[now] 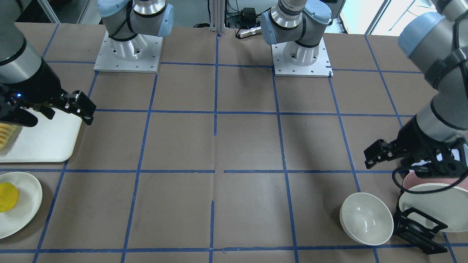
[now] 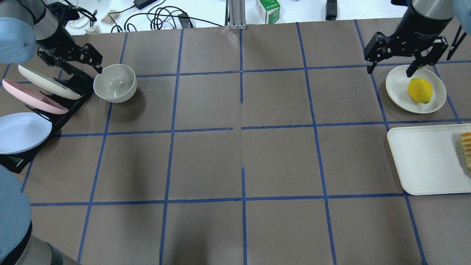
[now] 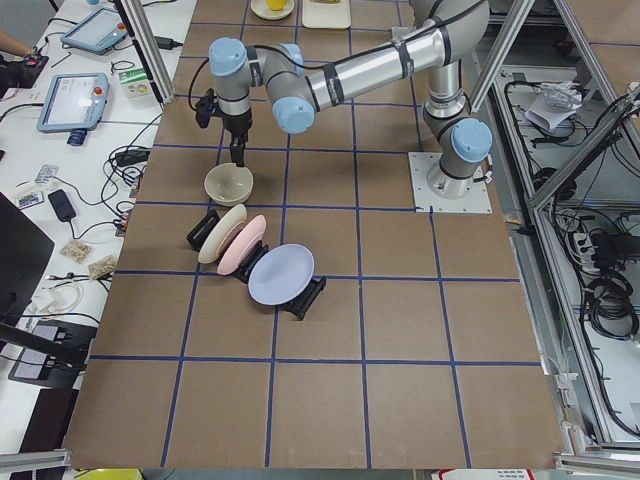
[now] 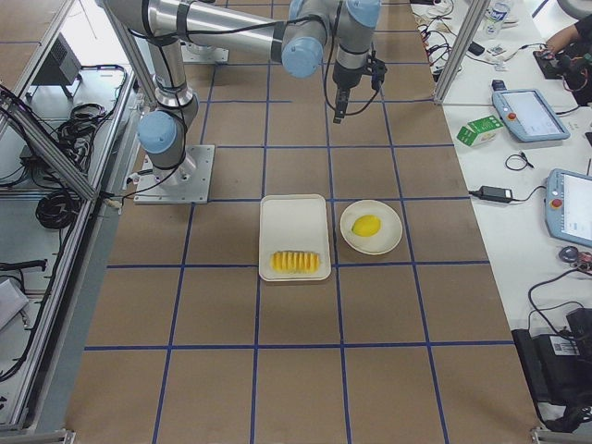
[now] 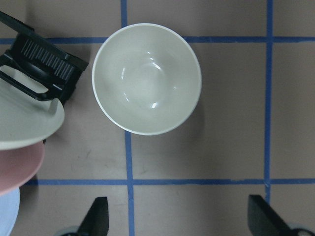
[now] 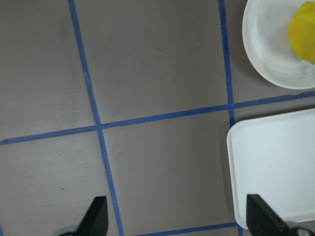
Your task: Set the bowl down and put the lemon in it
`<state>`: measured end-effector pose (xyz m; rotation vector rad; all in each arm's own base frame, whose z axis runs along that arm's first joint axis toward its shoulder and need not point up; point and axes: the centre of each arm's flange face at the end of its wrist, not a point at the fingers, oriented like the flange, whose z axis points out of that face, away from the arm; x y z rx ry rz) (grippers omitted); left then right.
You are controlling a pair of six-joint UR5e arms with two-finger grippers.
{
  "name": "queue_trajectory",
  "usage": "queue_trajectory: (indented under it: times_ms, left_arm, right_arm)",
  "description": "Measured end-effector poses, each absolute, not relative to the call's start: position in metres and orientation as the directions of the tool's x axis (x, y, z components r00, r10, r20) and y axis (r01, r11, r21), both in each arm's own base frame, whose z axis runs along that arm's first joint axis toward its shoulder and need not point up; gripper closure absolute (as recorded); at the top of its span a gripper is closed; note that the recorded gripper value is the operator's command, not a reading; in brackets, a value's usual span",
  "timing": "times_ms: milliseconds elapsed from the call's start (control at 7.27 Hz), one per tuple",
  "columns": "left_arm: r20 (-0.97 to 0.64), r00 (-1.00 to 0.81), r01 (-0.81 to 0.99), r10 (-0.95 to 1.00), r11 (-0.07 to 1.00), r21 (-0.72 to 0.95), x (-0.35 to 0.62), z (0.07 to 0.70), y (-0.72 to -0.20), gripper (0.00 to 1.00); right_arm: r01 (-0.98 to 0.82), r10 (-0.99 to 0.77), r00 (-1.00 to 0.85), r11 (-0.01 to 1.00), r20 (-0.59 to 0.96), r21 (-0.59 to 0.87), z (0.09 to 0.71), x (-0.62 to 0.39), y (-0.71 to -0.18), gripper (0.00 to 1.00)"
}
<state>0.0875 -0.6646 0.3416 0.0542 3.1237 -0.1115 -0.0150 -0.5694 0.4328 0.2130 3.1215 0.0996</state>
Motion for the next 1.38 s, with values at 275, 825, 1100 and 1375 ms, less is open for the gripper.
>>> queue_trajectory:
  times_ms: [275,825,1100,1375]
  left_arm:
    - [-0.024,-0.998,0.054,0.052,0.995,-0.079,0.107,0.289,-0.687,0.00]
    - [-0.022,-0.999,0.052,0.050,0.995,-0.081,0.134,0.232,-0.705,0.02]
    - [-0.020,-0.995,0.098,0.097,0.993,-0.070,0.136,0.218,-0.709,0.10]
    - [-0.012,-0.995,0.102,0.102,0.993,-0.057,0.133,0.213,-0.707,0.17]
  right_arm:
    - [0.031,0.030,-1.000,0.999,0.009,0.037,0.407,-0.065,-0.590,0.00]
    - [-0.166,-0.164,-0.984,0.986,0.071,-0.022,0.343,-0.164,-0.627,0.00]
    - [-0.183,-0.179,-0.980,0.982,0.085,-0.035,0.305,-0.197,-0.641,0.00]
    - [-0.191,-0.188,-0.978,0.981,0.086,-0.035,0.278,-0.212,-0.647,0.00]
